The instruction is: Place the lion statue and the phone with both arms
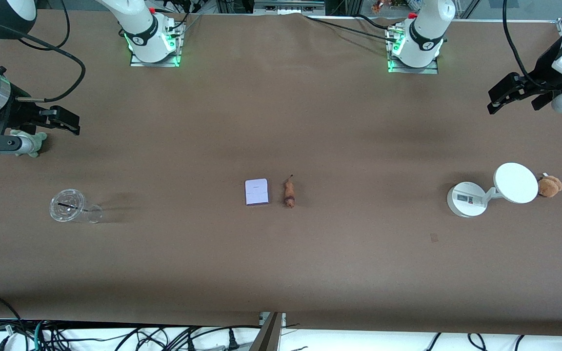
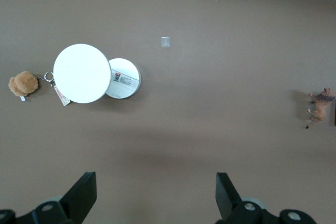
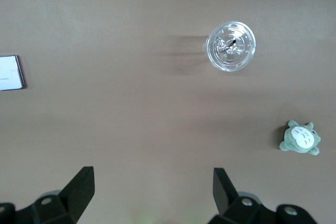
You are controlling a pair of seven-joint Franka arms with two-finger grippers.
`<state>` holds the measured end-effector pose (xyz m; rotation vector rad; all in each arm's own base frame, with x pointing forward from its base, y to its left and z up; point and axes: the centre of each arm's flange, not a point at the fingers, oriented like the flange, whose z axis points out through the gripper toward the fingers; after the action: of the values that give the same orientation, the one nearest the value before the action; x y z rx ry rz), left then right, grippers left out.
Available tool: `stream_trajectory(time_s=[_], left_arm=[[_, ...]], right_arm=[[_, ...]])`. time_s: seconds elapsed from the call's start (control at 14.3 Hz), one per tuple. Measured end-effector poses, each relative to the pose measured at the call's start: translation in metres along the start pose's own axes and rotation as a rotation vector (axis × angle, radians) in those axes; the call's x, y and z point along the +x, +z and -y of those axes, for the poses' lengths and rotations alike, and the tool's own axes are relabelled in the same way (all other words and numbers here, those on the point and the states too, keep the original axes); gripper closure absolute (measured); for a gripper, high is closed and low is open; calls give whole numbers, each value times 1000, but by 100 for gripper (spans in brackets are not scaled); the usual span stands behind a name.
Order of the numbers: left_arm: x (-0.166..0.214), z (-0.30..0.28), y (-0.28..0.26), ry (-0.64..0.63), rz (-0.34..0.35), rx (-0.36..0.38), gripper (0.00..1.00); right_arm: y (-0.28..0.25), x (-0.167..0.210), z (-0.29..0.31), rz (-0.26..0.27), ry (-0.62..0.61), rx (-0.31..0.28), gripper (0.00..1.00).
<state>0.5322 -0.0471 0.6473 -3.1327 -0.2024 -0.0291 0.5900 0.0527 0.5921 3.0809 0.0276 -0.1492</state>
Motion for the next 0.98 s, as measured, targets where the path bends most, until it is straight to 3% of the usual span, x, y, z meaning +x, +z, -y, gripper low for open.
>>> stream_trajectory(time_s=[0.98], left_arm=[[0,0,0,-2,0,0,0]], right_arm=[[4,3,0,7,1,-1,0]])
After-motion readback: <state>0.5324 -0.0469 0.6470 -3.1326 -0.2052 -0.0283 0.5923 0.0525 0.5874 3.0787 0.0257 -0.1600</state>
